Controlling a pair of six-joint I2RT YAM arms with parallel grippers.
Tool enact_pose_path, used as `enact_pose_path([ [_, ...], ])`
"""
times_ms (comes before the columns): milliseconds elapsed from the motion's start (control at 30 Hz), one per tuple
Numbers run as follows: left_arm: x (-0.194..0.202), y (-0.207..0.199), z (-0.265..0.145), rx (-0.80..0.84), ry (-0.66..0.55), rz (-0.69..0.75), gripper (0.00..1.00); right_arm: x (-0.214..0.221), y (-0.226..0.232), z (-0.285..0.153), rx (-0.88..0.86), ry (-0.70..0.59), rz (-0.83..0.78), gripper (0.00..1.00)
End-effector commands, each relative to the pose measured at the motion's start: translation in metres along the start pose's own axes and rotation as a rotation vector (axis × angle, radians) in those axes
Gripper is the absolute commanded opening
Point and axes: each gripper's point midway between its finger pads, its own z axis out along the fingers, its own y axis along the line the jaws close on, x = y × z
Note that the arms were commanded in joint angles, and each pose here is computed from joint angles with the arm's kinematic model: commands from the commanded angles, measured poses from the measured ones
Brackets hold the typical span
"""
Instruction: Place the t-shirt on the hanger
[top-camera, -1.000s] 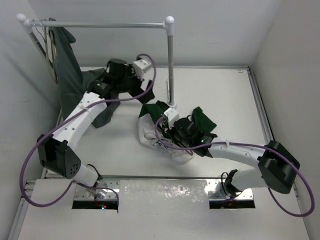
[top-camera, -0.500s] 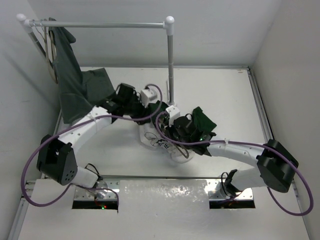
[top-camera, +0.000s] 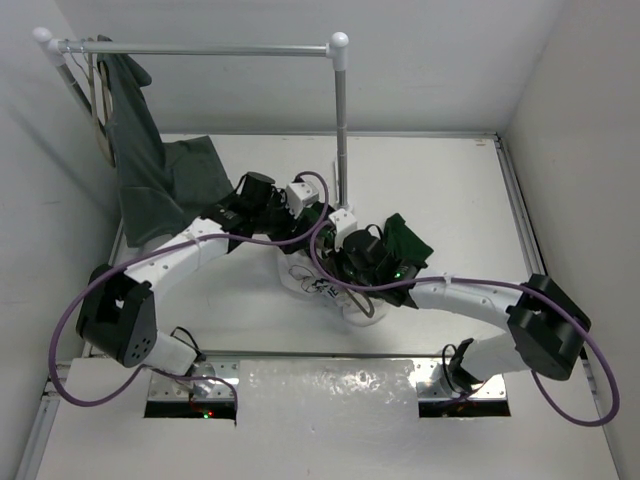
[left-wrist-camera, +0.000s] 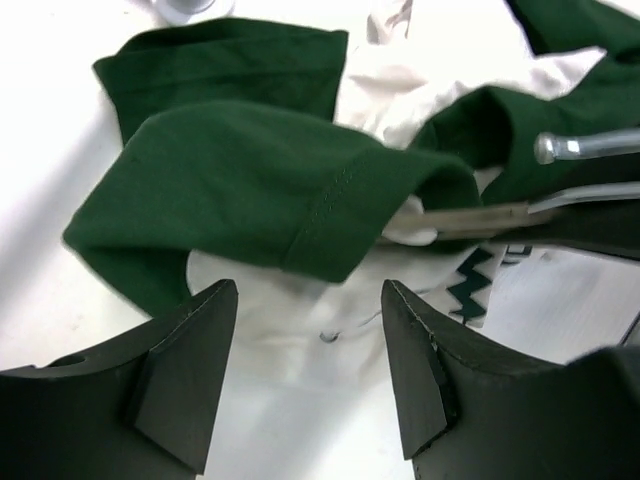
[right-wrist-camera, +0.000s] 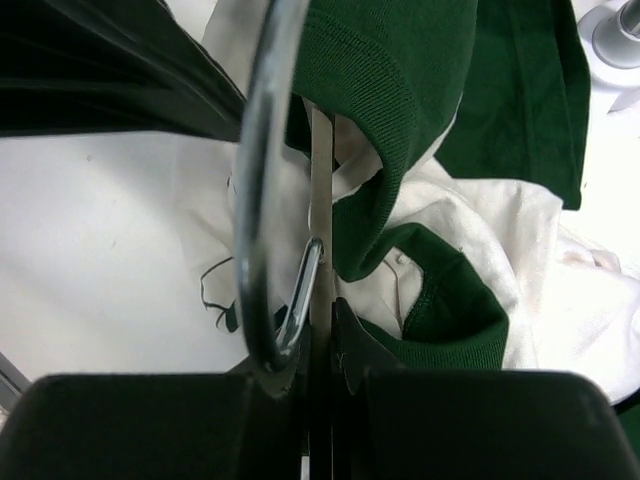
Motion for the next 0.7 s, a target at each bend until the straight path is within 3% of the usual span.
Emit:
enact_pose_path([
  [0, -0.022, -0.006, 0.007, 0.042, -0.074, -0.003, 0.57, -0.041, 0.013, 0.0, -0.042, -0.101, 0.045, 0.0],
  [233, -0.014, 0.001, 0.021, 0.012, -0.06, -0.018, 0.54, -0.045, 0.018, 0.002, -0.063, -0.106, 0.058, 0.0],
  [333, -0.024, 0.003, 0.027, 0.015, -0.085, -0.038, 0.4, -0.047, 0.022, 0.002, -0.076, -0.102, 0.059, 0.0],
  [367, -0.029, 0.003, 0.028, 0.02, -0.096, -0.04, 0.23, -0.048, 0.022, 0.002, -0.077, -0.101, 0.06, 0.0],
  [433, -0.029, 0.003, 0.03, 0.03, -0.089, -0.055, 0.04, -0.047, 0.022, 0.002, -0.076, -0.095, 0.062, 0.0],
  [467, -0.03, 0.002, 0.03, 0.03, -0.089, -0.056, 0.0, -0.046, 0.02, 0.001, -0.068, -0.096, 0.059, 0.0],
  [667, -0.023, -0.006, 0.012, 0.052, -0.082, -0.069, 0.0, -0.048, 0.012, -0.003, -0.033, -0.104, 0.071, 0.0],
])
